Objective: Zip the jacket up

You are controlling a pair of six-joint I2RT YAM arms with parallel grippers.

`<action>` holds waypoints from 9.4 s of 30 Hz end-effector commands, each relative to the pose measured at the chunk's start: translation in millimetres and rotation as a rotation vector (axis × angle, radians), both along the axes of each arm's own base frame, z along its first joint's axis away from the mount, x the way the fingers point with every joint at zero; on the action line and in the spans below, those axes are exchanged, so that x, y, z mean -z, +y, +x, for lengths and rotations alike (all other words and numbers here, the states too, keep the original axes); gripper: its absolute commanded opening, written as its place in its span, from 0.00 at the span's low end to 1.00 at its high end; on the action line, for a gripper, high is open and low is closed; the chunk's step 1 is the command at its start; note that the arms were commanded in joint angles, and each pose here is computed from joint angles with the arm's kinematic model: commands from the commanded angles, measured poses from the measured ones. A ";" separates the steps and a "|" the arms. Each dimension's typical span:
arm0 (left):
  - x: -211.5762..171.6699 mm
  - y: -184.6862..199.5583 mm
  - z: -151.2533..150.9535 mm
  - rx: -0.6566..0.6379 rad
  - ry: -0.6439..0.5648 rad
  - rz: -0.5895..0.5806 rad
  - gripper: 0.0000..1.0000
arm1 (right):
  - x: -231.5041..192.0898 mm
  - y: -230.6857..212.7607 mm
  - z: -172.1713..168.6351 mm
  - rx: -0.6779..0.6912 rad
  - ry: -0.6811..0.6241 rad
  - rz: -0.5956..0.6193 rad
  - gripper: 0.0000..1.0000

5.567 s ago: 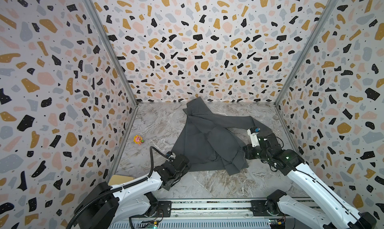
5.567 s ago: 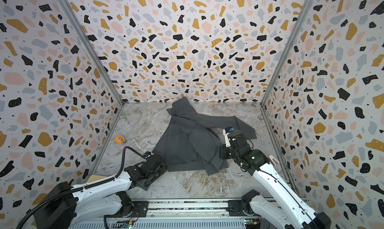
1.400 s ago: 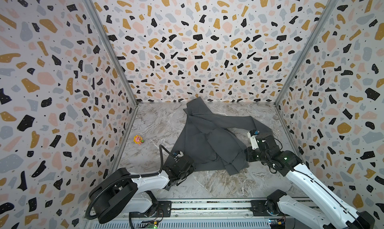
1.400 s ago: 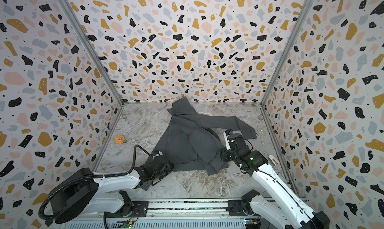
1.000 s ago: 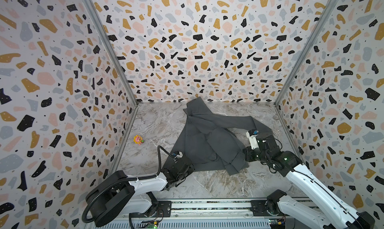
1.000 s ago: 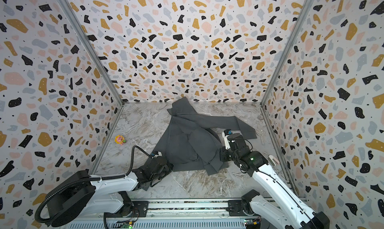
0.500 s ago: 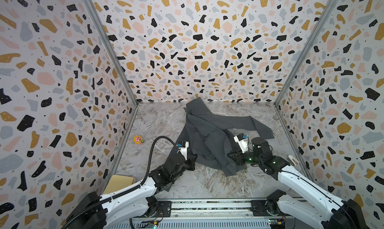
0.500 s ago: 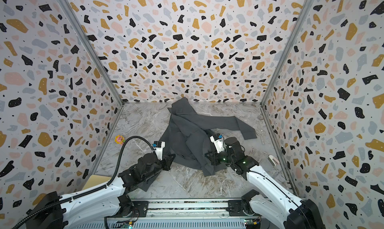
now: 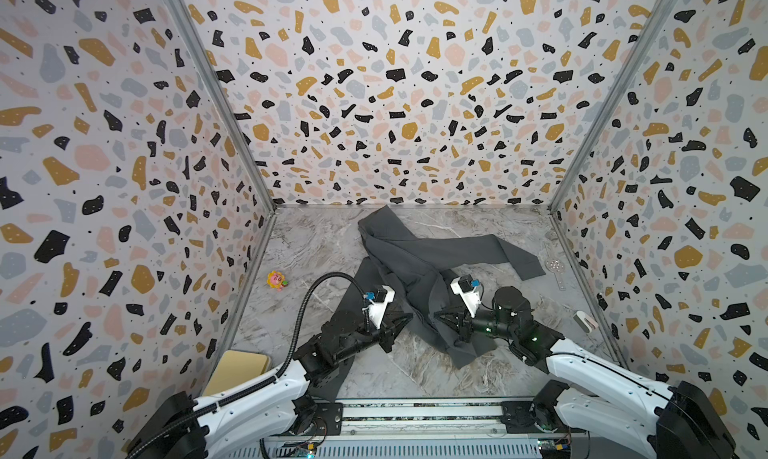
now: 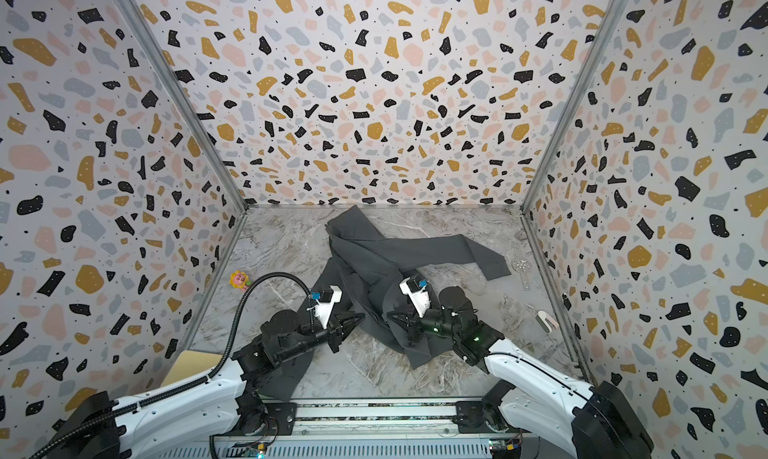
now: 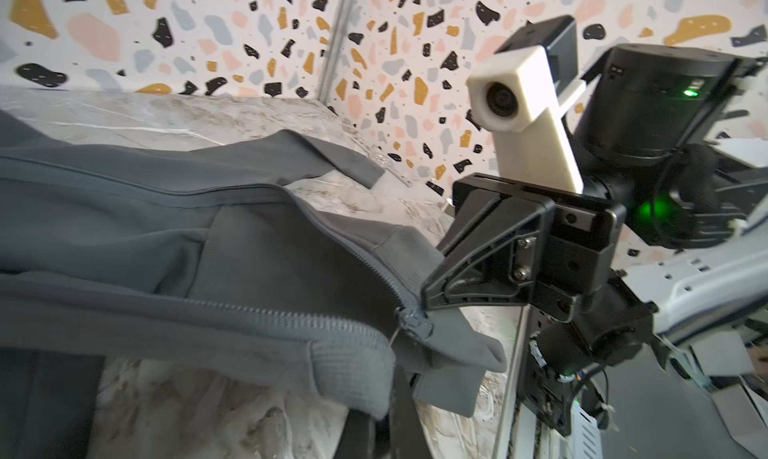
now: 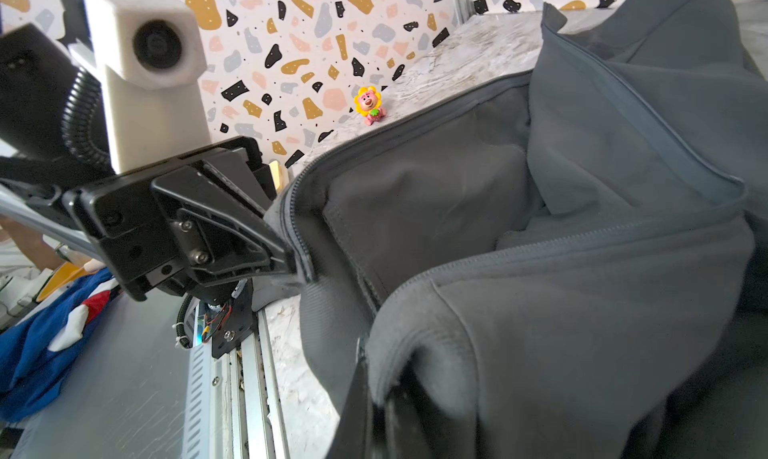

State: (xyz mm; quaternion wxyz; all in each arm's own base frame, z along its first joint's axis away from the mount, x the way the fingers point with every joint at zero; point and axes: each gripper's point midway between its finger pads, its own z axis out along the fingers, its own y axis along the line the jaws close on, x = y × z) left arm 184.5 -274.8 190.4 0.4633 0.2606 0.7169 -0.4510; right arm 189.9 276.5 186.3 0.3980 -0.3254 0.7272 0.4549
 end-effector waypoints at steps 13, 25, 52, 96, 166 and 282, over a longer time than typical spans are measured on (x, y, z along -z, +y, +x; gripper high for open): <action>-36.3 -22.8 -16.3 0.175 -0.165 -0.085 0.00 | -34.4 -2.1 -20.3 -0.092 -0.304 0.131 0.00; -48.2 -18.3 -14.8 0.144 -0.187 -0.152 0.00 | -44.5 -6.5 -36.3 -0.138 -0.357 0.196 0.00; -52.8 -11.6 -22.5 0.149 -0.195 -0.222 0.00 | -44.9 -0.3 -35.4 -0.169 -0.319 0.244 0.00; -52.9 -8.9 -29.7 0.171 -0.191 -0.239 0.00 | -44.2 -1.8 -39.4 -0.250 -0.299 0.300 0.00; -44.3 -17.4 -36.3 0.222 -0.153 -0.207 0.00 | -55.3 10.9 -25.7 -0.330 -0.299 0.331 0.00; 0.4 -24.2 -48.1 0.241 0.226 -0.089 0.00 | -12.6 24.8 -46.9 -0.374 -1.099 -0.695 0.77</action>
